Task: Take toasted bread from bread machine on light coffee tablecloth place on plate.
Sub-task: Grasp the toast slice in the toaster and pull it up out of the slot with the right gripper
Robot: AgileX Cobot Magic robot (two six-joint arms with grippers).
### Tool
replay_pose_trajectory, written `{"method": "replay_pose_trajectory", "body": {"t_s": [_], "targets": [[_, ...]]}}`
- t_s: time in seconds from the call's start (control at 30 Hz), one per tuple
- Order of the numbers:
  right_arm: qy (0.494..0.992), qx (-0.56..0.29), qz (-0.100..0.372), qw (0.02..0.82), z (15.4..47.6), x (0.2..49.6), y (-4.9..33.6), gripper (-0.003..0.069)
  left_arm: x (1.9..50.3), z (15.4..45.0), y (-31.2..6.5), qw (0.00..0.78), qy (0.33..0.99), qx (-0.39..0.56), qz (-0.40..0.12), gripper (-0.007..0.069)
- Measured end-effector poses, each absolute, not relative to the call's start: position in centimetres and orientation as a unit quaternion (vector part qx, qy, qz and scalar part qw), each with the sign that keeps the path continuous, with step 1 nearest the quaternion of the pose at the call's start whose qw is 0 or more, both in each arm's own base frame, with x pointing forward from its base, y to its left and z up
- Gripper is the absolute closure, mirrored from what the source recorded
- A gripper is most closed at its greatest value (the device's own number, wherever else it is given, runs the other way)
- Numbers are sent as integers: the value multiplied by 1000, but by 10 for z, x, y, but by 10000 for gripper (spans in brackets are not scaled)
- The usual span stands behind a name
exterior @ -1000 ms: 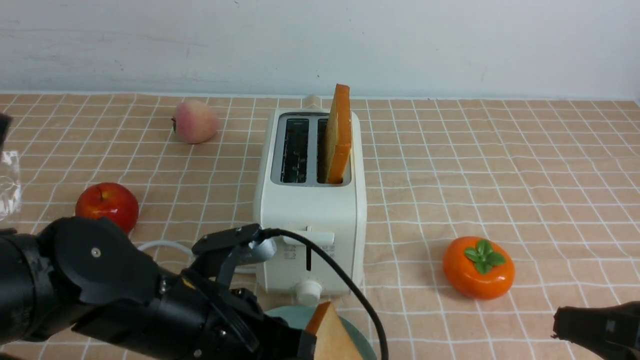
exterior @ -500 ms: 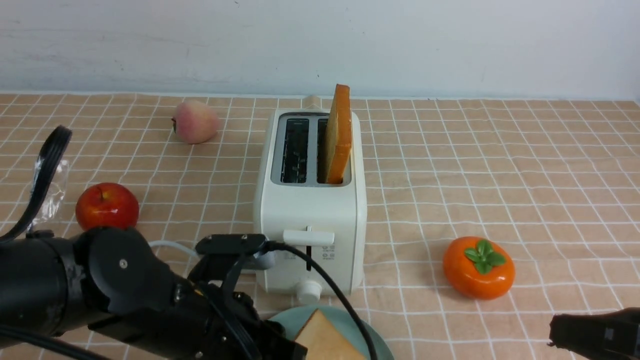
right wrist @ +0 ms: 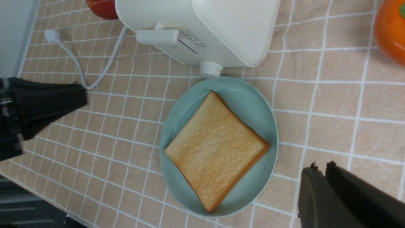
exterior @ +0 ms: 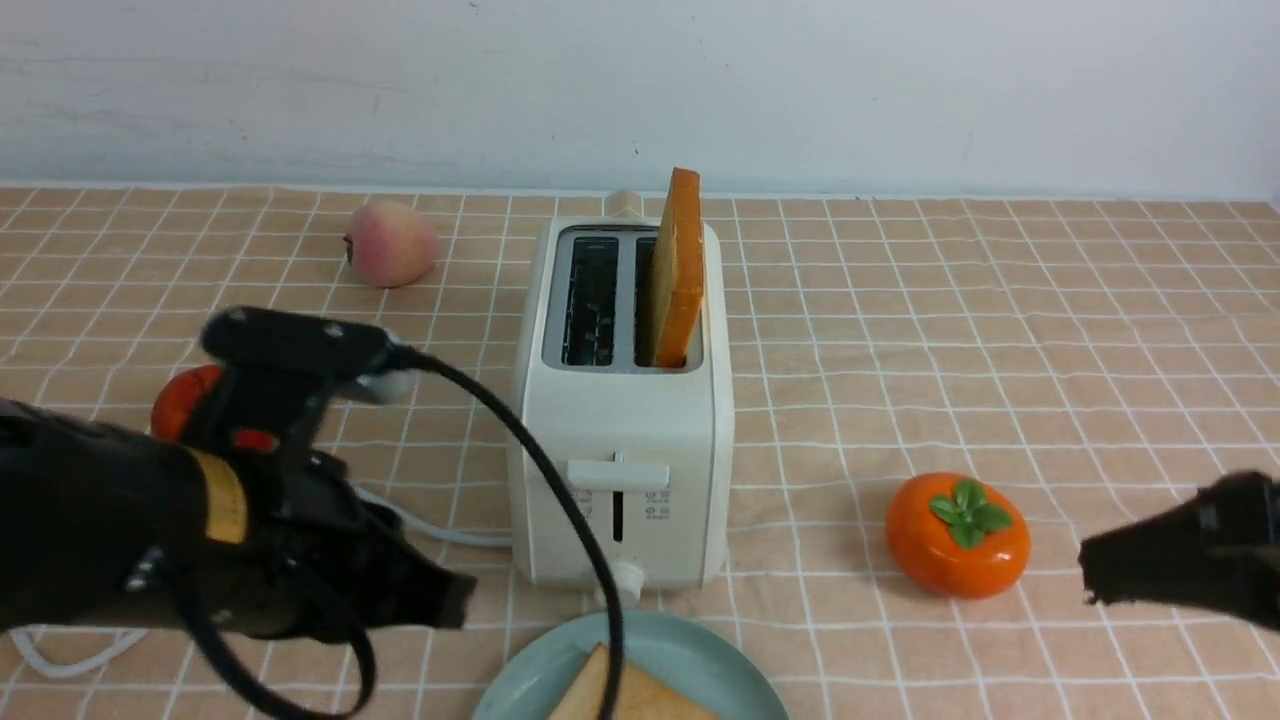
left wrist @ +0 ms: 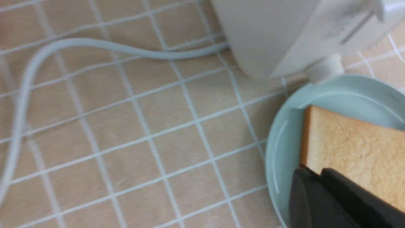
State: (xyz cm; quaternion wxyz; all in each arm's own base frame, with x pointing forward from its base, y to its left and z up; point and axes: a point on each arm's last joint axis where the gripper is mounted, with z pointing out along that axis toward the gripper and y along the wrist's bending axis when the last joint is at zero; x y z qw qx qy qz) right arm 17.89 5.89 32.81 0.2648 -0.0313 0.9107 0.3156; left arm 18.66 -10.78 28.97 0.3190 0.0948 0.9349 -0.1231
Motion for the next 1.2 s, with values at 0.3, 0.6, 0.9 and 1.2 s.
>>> {"method": "replay_pose_trajectory", "body": {"t_s": [0.3, 0.6, 0.9, 1.2], "targets": [[941, -44, 241, 233, 364, 232, 83, 606, 131, 333, -60, 418, 899, 2, -132, 639], [914, -91, 241, 314, 390, 297, 167, 502, 69, 317, -25, 470, 862, -22, -190, 639], [918, -65, 256, 296, 358, 371, 208, 197, 46, 290, -14, 466, 858, -32, -214, 639], [929, -59, 255, 261, 317, 397, 224, 288, 44, 289, -12, 460, 862, -33, -210, 639]]}}
